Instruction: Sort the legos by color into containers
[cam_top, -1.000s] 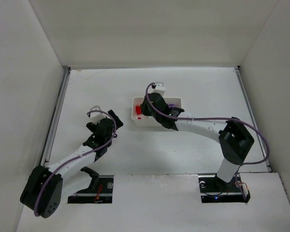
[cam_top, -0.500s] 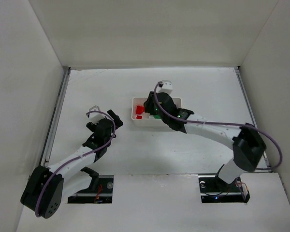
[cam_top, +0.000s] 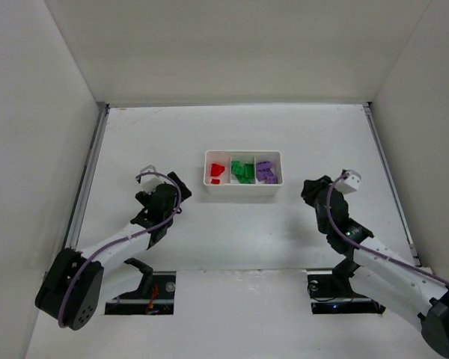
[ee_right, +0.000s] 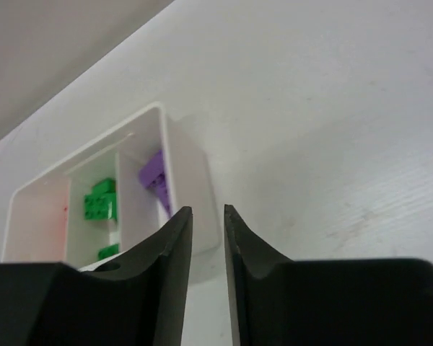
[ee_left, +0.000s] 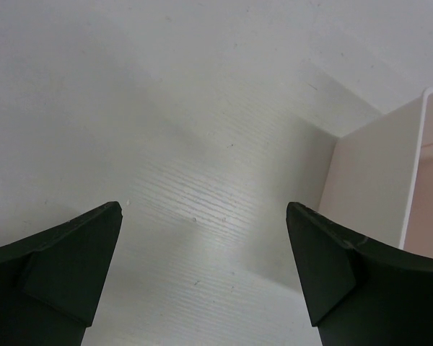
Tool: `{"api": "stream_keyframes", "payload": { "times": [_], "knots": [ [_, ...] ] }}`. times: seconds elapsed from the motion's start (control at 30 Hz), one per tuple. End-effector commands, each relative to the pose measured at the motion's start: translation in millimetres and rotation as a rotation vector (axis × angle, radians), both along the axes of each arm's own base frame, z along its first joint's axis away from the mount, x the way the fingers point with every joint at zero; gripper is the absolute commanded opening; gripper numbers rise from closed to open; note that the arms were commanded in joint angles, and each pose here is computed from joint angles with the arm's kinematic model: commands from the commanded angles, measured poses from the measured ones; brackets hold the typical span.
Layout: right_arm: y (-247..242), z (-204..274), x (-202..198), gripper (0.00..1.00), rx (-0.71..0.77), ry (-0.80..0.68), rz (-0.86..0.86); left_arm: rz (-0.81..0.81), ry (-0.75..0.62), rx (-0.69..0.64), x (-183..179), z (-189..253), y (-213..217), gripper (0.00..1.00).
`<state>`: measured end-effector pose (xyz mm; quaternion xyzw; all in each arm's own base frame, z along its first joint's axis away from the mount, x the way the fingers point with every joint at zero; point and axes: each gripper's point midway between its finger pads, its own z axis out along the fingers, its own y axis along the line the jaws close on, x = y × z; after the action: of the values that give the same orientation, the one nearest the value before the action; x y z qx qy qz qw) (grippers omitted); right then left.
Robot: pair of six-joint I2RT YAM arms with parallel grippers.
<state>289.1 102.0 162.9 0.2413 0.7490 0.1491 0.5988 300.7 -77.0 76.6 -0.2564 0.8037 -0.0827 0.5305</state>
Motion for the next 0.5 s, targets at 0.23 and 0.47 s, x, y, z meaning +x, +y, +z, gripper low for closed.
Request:
{"api": "stream_keyframes", "payload": {
  "times": [0.23, 0.47],
  "knots": [
    [-61.7, -30.1, 0.8, 0.68, 0.105, -0.031, -0.207, -0.015, 0.098, -0.004, -0.2, -3.6, -14.7, 1.0],
    [-58.7, -28.6, -1.1, 0.71, 0.129, -0.043, -0.185, -0.035, 0.122, 0.0, -2.9, -8.0, -22.2, 1.0]
  ]
}}
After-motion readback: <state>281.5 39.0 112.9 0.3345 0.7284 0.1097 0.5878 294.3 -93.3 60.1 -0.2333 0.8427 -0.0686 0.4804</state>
